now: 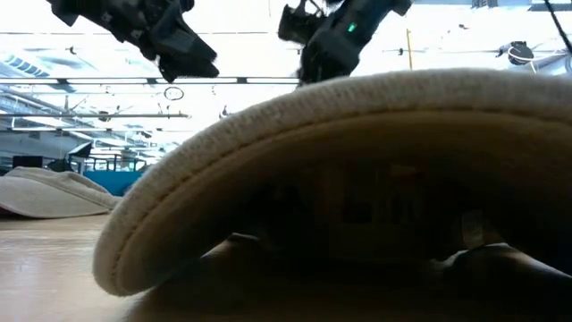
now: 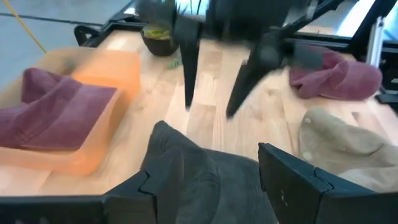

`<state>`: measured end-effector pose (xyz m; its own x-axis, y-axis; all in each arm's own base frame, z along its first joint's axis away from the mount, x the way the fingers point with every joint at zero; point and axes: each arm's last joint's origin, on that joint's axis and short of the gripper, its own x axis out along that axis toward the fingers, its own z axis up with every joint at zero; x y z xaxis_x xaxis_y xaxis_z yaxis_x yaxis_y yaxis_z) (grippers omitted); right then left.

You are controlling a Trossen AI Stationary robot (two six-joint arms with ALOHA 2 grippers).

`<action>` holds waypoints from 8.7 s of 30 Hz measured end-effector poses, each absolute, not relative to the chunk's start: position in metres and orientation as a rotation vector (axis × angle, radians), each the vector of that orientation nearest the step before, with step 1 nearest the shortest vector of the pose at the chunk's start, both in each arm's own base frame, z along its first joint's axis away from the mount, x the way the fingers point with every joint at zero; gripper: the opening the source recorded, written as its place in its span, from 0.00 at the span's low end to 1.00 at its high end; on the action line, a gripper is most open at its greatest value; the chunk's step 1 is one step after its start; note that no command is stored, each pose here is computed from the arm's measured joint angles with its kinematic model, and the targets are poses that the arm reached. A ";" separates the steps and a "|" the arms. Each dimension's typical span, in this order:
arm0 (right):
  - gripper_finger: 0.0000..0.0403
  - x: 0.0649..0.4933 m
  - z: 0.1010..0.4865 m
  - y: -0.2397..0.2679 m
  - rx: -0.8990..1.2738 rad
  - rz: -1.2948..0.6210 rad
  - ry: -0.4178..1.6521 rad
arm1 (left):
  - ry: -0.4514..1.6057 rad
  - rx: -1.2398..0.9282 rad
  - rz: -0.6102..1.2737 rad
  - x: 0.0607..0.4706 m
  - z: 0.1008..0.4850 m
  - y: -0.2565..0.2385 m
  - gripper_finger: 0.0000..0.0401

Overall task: Pick & Place hat
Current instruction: Put the black cap into the blue bin

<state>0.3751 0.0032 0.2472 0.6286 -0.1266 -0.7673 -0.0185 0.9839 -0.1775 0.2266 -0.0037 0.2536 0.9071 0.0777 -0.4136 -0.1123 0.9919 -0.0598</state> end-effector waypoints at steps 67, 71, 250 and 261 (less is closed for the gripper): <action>0.39 0.229 0.180 0.006 -0.102 -0.194 0.401 | 0.649 -0.116 0.156 0.302 0.134 0.016 0.45; 0.38 0.229 0.180 0.006 -0.101 -0.194 0.399 | 0.649 -0.091 0.147 0.302 0.134 0.016 0.34; 0.38 0.199 0.199 -0.009 -0.165 -0.257 0.143 | 0.713 0.029 1.080 0.194 0.223 0.174 0.57; 0.38 0.198 0.197 -0.009 -0.197 -0.254 0.169 | 0.866 0.017 0.985 0.188 0.206 0.181 0.57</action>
